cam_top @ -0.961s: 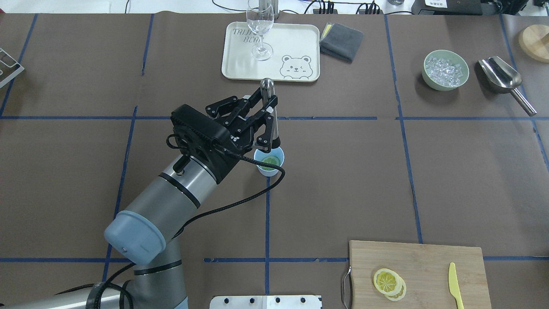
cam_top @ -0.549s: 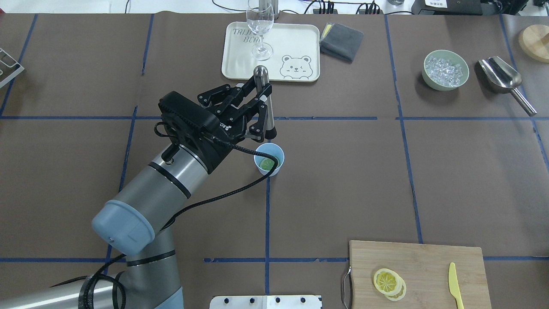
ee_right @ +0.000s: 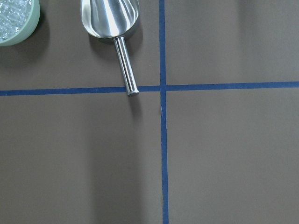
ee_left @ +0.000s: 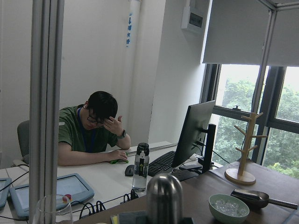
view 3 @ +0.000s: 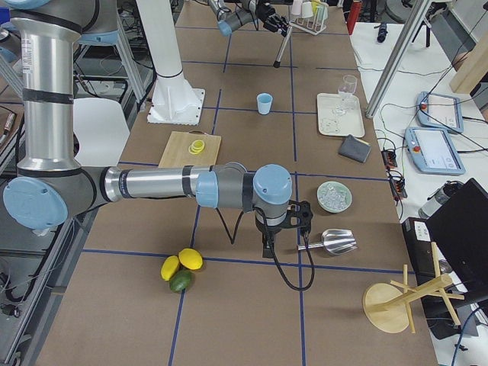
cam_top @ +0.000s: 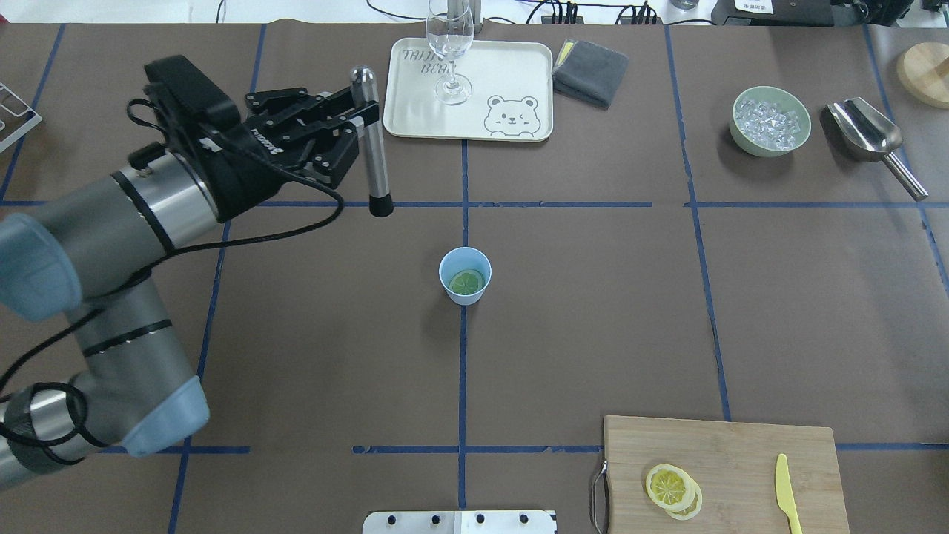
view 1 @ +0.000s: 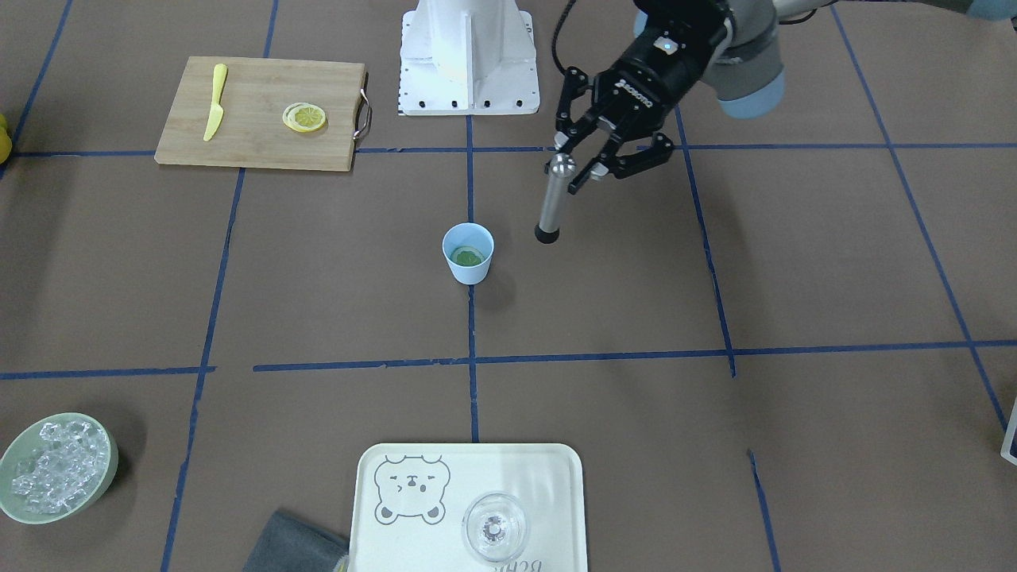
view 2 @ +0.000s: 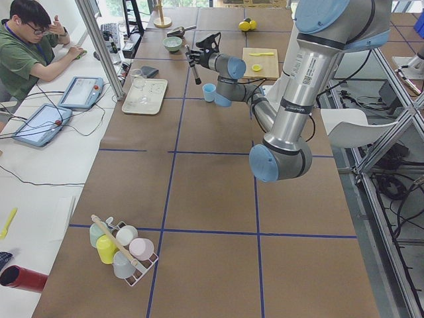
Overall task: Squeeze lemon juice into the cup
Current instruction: 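Lift the left gripper out of the cup and withdraw it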
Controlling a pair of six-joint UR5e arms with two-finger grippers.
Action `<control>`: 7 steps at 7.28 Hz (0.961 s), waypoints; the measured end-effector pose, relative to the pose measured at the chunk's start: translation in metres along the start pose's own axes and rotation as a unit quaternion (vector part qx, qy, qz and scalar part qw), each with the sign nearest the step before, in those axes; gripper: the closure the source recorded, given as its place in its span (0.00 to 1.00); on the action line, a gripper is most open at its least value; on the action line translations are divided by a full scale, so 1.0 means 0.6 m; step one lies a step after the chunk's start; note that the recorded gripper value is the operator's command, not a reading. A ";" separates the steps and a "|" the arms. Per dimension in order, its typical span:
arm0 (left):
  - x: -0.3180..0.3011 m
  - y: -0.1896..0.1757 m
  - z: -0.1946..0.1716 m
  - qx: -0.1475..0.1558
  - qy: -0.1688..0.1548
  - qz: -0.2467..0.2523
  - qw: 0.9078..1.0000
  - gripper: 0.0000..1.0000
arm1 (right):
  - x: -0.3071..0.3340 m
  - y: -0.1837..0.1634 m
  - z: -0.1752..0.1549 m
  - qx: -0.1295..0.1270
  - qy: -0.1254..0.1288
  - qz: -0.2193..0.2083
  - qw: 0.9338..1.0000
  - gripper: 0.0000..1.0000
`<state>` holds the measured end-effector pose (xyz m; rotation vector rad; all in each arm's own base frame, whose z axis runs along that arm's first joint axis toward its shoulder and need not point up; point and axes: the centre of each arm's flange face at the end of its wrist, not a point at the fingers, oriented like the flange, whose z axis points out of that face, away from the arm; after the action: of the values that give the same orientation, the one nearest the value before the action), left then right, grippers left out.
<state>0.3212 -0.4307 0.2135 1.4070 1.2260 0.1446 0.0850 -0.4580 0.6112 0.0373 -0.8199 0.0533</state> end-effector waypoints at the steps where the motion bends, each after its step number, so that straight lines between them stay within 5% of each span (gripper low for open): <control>1: -0.086 0.002 -0.056 -0.062 0.010 0.011 0.998 1.00 | 0.000 0.000 0.000 0.000 0.000 0.000 1.000 0.00; 4: -0.304 0.015 -0.281 -0.249 0.033 -0.046 0.967 1.00 | -0.006 -0.003 -0.005 0.004 0.000 -0.004 1.000 0.00; 7: -0.369 0.088 -0.372 -0.354 -0.016 -0.194 0.915 1.00 | -0.012 -0.007 -0.011 0.013 0.000 -0.015 1.000 0.00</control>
<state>0.0980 -0.4291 0.4412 0.5232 1.2293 0.2574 0.0852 -0.4623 0.6015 0.0742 -0.8189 0.0367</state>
